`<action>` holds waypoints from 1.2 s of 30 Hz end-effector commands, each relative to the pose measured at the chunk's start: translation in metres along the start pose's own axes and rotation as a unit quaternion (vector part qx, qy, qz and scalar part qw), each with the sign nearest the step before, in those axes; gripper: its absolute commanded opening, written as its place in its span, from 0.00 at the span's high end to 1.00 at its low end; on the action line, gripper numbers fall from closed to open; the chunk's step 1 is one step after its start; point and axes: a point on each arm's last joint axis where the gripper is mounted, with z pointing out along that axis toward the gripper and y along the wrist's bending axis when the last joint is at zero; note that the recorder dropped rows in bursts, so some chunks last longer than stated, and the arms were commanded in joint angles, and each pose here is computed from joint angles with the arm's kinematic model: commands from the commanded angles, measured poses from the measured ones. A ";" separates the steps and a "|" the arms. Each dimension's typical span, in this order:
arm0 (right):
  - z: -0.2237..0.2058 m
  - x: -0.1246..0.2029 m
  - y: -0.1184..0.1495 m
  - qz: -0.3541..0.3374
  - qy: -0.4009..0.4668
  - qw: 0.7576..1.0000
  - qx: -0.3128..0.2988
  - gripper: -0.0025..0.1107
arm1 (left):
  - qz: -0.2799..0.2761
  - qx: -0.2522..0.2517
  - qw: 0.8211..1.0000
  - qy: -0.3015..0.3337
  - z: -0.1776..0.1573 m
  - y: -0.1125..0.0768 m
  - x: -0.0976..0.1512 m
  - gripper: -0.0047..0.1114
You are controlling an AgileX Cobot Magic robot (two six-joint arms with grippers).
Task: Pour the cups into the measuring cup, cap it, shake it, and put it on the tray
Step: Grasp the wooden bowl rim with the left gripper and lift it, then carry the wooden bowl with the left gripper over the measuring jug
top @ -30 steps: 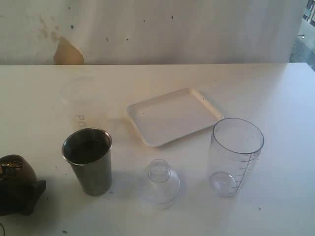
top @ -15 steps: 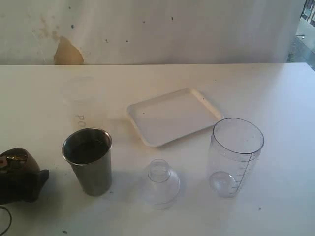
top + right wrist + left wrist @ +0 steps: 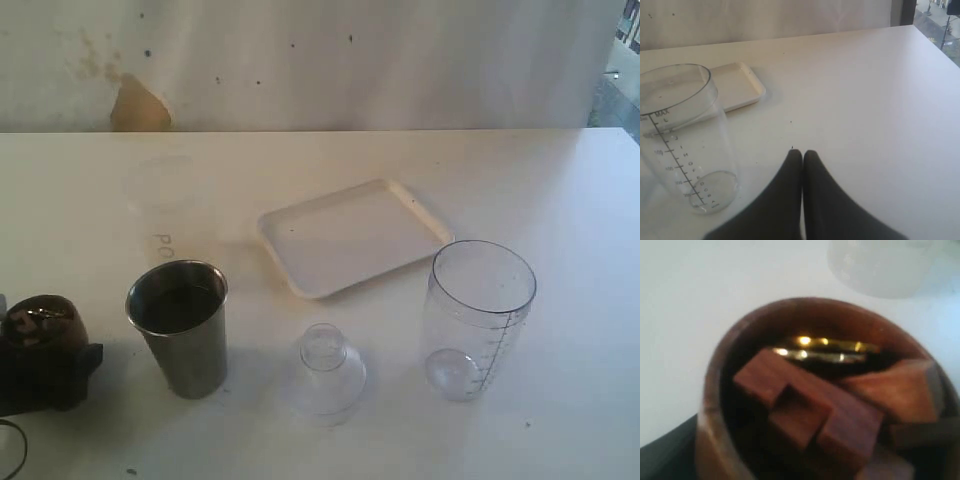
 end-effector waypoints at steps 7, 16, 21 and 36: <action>0.000 0.001 -0.001 0.000 -0.001 1.000 0.003 0.98 | 0.018 0.038 0.999 0.013 0.000 -0.007 0.002 0.96; 0.000 0.001 -0.001 0.000 -0.001 1.000 0.003 0.98 | -0.007 -0.018 0.991 -0.131 -0.008 0.002 -0.030 0.96; 0.000 0.001 -0.001 0.000 -0.001 1.000 0.003 0.98 | 0.006 -0.023 0.975 -0.220 -0.025 0.001 -0.066 0.96; 0.000 0.001 -0.001 0.000 -0.001 1.000 0.003 0.98 | 0.037 0.077 0.984 -0.155 -0.047 -0.061 -0.189 0.96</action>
